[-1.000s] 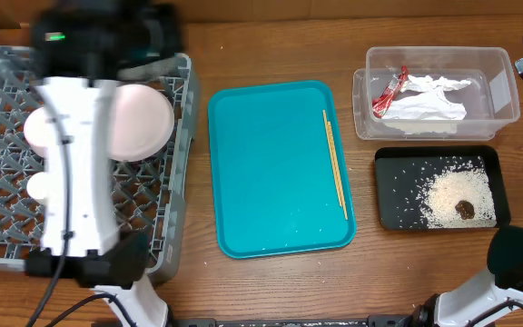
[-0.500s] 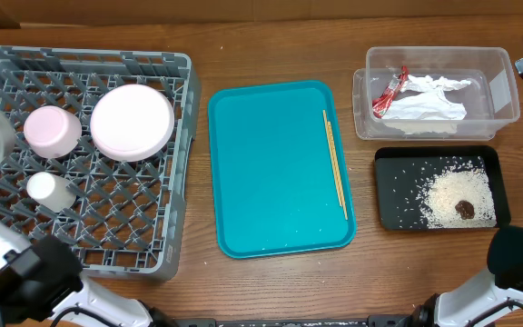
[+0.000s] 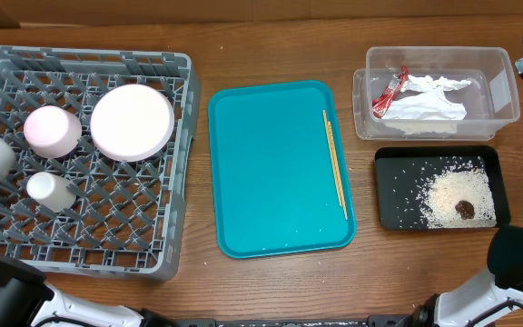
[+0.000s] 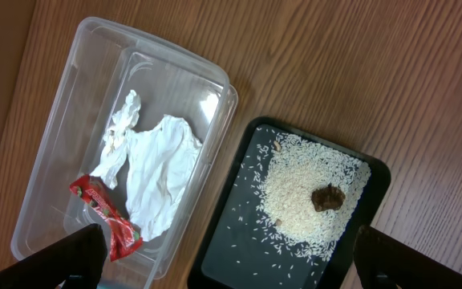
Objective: Sort waste into correct bins and load items into the dishwasher
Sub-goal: 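Lift the grey bowl and carry it over the rack's left side, then lower the grey bowl into the rack's front-left corner and release, then raise the left gripper and reach toward the chopsticks on the teal tray, then close the left gripper on one wooden chopstick and lift it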
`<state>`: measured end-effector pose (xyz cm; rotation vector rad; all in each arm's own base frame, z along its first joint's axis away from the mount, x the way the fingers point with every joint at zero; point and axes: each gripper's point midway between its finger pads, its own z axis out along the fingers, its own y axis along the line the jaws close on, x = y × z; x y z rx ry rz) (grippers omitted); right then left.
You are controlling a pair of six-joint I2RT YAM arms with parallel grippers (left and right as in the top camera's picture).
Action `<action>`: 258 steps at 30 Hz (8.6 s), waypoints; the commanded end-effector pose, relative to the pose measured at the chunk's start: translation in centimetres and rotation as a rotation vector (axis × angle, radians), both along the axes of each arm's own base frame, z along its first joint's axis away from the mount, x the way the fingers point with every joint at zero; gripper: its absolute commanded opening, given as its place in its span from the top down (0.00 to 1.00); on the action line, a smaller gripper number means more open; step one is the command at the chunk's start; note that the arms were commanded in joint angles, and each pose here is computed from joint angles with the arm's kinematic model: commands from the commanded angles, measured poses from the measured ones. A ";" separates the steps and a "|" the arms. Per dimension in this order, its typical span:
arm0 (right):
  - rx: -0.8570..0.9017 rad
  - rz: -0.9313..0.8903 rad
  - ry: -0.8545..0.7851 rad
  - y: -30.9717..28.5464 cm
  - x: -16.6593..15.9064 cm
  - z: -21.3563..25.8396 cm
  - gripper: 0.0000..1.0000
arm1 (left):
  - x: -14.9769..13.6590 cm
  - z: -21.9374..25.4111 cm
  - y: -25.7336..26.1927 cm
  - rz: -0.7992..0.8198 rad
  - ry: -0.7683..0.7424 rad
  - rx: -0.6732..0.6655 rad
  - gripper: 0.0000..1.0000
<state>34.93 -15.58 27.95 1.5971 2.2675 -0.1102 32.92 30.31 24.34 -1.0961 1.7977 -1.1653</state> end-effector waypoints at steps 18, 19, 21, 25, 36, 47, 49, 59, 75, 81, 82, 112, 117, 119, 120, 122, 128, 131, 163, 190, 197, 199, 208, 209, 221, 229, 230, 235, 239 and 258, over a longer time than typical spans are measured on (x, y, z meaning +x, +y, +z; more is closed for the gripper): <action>-0.017 -0.001 -0.027 -0.1 0.1 0.9 0.00 | -3.1 -4.4 0.9 -0.007 -0.305 0.021 0.96; -0.017 -0.001 -0.027 -0.1 0.1 0.9 0.00 | -3.1 -4.5 0.8 -0.007 -0.305 0.018 0.96; -0.017 -0.001 -0.027 -0.1 0.1 0.9 0.00 | -3.1 -4.4 0.8 -0.010 -0.314 0.019 0.96; -0.017 -0.001 -0.027 -0.1 0.1 0.9 0.00 | -3.1 -3.1 0.9 -0.030 -0.376 0.013 0.96; -0.017 -0.001 -0.027 -0.1 0.1 0.9 0.00 | -2.8 -5.7 2.0 0.010 -0.260 0.107 0.96; -0.017 -0.001 -0.027 -0.1 0.1 0.9 0.00 | -3.3 -7.2 2.9 0.063 -0.168 0.090 0.96; -0.017 -0.001 -0.027 -0.1 0.1 0.9 0.00 | -3.6 -6.8 3.0 0.063 -0.194 0.088 0.96; -0.017 -0.001 -0.027 -0.1 0.1 0.9 0.00 | -1.9 -4.0 1.9 -0.034 -0.349 0.119 0.96; -0.017 -0.001 -0.027 -0.1 0.1 0.9 0.00 | -1.4 -6.8 1.9 0.004 -0.204 0.152 0.96; -0.017 -0.001 -0.027 -0.1 0.1 0.9 0.00 | -1.8 -7.1 1.9 0.019 -0.179 0.121 0.93; -0.017 -0.001 -0.027 -0.1 0.1 0.9 0.00 | -2.1 -7.3 2.2 0.032 -0.165 0.112 0.92; -0.017 -0.001 -0.027 -0.1 0.1 0.9 0.00 | -9.5 -8.7 5.1 0.411 0.724 0.524 0.96; -0.017 -0.001 -0.027 -0.1 0.1 0.9 0.00 | -2.9 -5.3 1.5 0.326 0.560 0.493 0.96; -0.017 -0.001 -0.026 -0.1 0.1 0.9 0.00 | 0.6 -1.9 -0.8 0.237 0.413 0.499 0.96; -0.017 -0.001 -0.027 -0.1 0.1 0.9 0.00 | 2.4 0.0 -2.2 0.183 0.340 0.511 0.96; -0.017 -0.001 -0.027 -0.1 0.1 0.9 0.00 | 4.5 2.5 -4.8 0.103 0.279 0.559 0.96; -0.017 -0.001 -0.027 -0.1 0.1 0.9 0.00 | 8.5 4.2 -13.4 -0.135 0.319 0.857 0.31; -0.017 -0.001 -0.027 -0.1 0.1 0.9 0.00 | 9.6 2.1 -15.9 -0.207 0.371 0.877 0.00; -0.017 -0.001 -0.027 -0.1 0.1 0.9 0.00 | 6.8 -3.6 -54.3 -0.972 0.231 0.808 0.00; -0.017 -0.001 -0.027 -0.1 0.1 0.9 0.00 | 7.6 -19.4 -62.9 -0.546 0.414 1.207 0.40; -0.017 -0.001 -0.027 -0.1 0.1 0.9 0.00 | 8.0 -20.0 -63.9 -0.556 0.395 1.175 0.41; -0.017 -0.001 -0.027 -0.1 0.1 0.9 0.00 | 7.8 -21.1 -63.7 -0.563 0.414 1.188 0.41; -0.017 -0.001 -0.027 -0.1 0.1 0.9 0.00 | 7.7 -22.8 -64.0 -0.583 0.430 1.183 0.41; -0.017 -0.001 -0.027 -0.1 0.1 0.9 0.00 | 7.8 -22.7 -64.1 -0.581 0.425 1.179 0.41; -0.017 -0.001 -0.027 -0.1 0.1 0.9 0.00 | 7.4 -21.5 -63.8 -0.601 0.451 1.199 0.46; -0.017 -0.001 -0.027 -0.1 0.1 0.9 0.00 | 8.4 -19.7 -65.0 -0.585 0.402 1.165 0.45; -0.017 -0.001 -0.027 -0.1 0.1 0.9 0.00 | 8.4 -19.9 -64.9 -0.586 0.405 1.167 0.45; -0.017 -0.001 -0.027 -0.1 0.1 0.9 0.00 | 7.9 -22.4 -64.4 -0.600 0.451 1.192 0.47; -0.017 -0.001 -0.027 -0.1 0.1 0.9 0.00 | 6.8 -25.6 -64.6 -0.661 0.512 1.180 0.47; -0.017 -0.001 -0.027 -0.1 0.1 0.9 0.00 | 7.5 -21.0 -64.0 -0.637 0.476 1.148 0.57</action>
